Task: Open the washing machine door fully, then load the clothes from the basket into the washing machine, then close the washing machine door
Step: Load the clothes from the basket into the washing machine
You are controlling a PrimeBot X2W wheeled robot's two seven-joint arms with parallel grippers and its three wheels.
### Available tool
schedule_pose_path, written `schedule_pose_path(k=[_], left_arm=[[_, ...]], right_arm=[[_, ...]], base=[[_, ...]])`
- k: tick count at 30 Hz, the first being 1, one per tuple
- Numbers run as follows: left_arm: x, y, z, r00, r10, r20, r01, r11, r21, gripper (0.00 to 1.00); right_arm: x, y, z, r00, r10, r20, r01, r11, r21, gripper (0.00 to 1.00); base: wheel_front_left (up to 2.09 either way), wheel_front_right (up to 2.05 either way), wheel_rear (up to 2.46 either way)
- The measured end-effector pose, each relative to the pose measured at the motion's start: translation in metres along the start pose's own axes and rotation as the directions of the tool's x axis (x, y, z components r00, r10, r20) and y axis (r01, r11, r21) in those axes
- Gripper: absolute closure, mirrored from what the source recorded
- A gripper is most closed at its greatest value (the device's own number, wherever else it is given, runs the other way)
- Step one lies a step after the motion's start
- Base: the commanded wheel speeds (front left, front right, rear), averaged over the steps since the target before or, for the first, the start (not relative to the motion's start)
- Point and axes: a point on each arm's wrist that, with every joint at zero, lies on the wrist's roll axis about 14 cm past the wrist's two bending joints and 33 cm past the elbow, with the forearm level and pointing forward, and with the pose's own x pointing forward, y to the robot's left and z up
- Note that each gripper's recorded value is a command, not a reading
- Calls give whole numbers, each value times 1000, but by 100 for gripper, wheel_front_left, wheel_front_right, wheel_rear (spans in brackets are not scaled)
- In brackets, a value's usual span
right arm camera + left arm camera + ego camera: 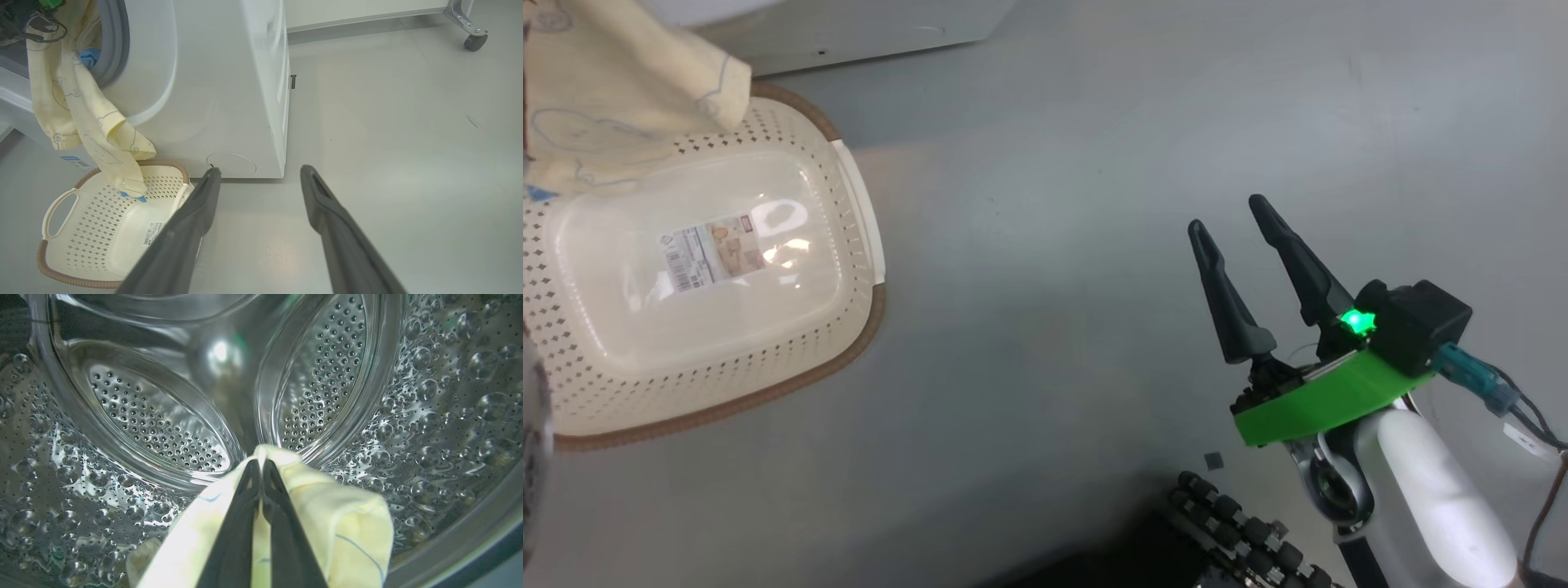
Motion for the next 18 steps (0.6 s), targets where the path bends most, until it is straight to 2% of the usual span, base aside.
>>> schedule_pose_path(k=[11, 18], left_arm=[[28, 6, 26, 996, 4, 93, -10, 998, 65, 100], [40, 17, 59, 979, 61, 194, -64, 998, 7, 100]], right_arm=[[-7, -6, -7, 999, -26, -28, 26, 1000, 11, 0], [-16, -10, -9, 998, -47, -39, 48, 999, 11, 0]], base=[[0, 0, 0], [0, 0, 0]])
